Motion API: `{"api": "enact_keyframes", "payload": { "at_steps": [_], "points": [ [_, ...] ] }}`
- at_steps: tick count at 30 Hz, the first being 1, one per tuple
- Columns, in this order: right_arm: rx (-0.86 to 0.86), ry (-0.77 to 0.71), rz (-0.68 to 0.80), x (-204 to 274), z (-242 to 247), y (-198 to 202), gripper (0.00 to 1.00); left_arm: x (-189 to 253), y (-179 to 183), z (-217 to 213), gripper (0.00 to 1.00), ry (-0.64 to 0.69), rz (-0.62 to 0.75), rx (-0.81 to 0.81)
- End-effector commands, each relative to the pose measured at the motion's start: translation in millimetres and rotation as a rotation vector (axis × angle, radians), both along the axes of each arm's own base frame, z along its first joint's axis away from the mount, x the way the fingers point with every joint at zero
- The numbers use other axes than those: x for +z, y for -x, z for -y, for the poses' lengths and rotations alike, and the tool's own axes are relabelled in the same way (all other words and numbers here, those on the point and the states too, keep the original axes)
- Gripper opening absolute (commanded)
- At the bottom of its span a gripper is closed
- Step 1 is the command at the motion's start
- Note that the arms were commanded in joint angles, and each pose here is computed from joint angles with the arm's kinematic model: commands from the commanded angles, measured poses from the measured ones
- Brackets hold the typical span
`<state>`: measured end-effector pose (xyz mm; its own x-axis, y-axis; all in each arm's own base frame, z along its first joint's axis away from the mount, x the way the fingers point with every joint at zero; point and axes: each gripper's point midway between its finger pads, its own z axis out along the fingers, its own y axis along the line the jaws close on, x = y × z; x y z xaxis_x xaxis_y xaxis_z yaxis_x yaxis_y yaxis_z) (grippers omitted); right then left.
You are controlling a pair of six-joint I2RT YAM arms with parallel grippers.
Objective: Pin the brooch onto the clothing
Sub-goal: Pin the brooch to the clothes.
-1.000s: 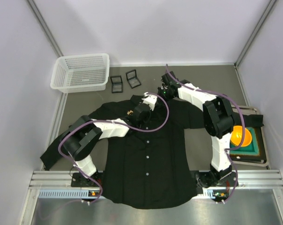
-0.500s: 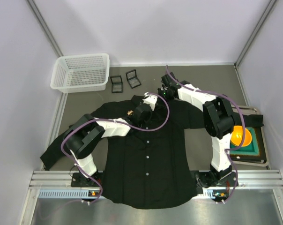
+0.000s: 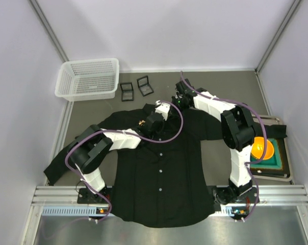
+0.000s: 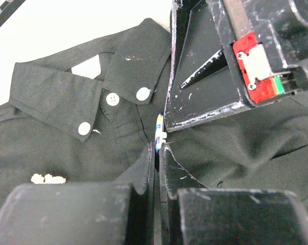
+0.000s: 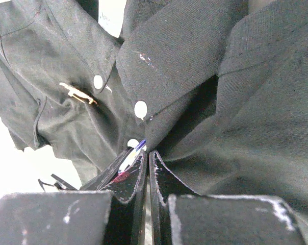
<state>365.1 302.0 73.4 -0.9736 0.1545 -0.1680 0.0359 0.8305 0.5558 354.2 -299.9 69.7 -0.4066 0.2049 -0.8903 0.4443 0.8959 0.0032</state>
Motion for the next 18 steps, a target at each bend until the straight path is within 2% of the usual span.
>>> {"api": "enact_keyframes", "payload": {
  "at_steps": [1, 13, 18],
  "points": [
    [0.029, -0.031, 0.056, 18.9, -8.5, -4.3, 0.00, 38.2, 1.5, 14.0, 0.00, 0.123, 0.065, -0.038],
    [0.035, -0.046, 0.041, 14.9, -8.6, -7.1, 0.00, 42.5, 5.2, 17.5, 0.00, 0.155, 0.061, -0.060],
    [0.033, -0.053, 0.044, 18.8, -8.8, -6.2, 0.00, 33.0, -1.5, 11.9, 0.00, 0.108, 0.053, -0.025]
  ]
}}
